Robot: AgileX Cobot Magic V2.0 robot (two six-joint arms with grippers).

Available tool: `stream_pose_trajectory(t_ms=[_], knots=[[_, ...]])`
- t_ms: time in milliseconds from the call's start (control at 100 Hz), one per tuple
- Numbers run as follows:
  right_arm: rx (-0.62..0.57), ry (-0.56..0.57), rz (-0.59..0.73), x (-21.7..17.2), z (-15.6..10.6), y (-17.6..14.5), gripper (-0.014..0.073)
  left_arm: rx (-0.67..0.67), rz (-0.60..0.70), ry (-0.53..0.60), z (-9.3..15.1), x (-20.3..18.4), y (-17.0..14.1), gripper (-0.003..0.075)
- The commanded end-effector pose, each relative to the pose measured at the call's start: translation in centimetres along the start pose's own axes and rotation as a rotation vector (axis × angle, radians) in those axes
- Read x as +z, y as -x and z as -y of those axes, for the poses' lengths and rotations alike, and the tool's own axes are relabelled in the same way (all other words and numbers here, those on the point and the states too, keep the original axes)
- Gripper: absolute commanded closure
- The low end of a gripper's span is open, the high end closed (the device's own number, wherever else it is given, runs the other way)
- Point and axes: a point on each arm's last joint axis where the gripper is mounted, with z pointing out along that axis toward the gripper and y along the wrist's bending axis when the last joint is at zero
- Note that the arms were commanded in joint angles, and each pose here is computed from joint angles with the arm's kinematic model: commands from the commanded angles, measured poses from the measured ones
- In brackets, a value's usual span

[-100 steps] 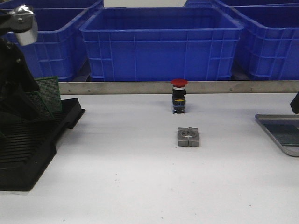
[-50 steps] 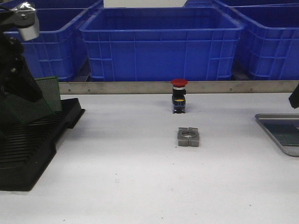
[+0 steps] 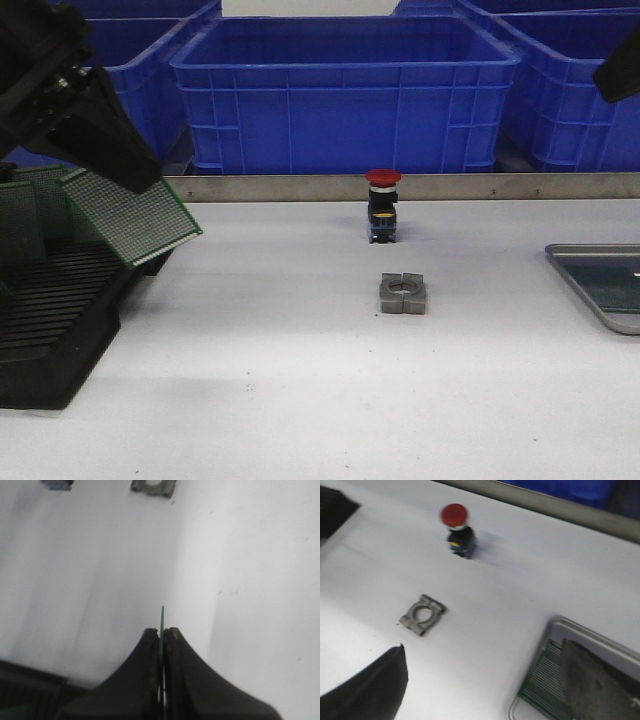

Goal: Place circuit board on tray
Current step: 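Grasp a second green board in the rack with the left gripper and lift, then grasp the held board's edge with the right gripper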

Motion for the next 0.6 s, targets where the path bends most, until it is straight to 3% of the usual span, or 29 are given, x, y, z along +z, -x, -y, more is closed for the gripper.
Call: stream_pose_trajectory(t_ms=[0, 290, 450, 590], knots=[[-0.177, 0.089, 0.106, -1.5, -2.7, 2.0, -0.0038, -0.012, 0.122, -0.014, 0.8, -1.4, 2.7, 0.0741], [-0.454, 0.472, 0.147, -0.7, -8.7, 2.2, -0.0038, 0.022, 0.347, -0.225, 3.0, -1.8, 5.1, 0.074], [-0.49, 0.562, 0.129, 0.1, -10.2, 1.9, -0.0038, 0.035, 0.458, -0.312, 3.7, -2.4, 6.0, 0.074], [-0.505, 0.633, 0.115, 0.9, -11.8, 1.8, -0.0038, 0.034, 0.491, -0.314, 3.9, -2.3, 6.4, 0.0741]])
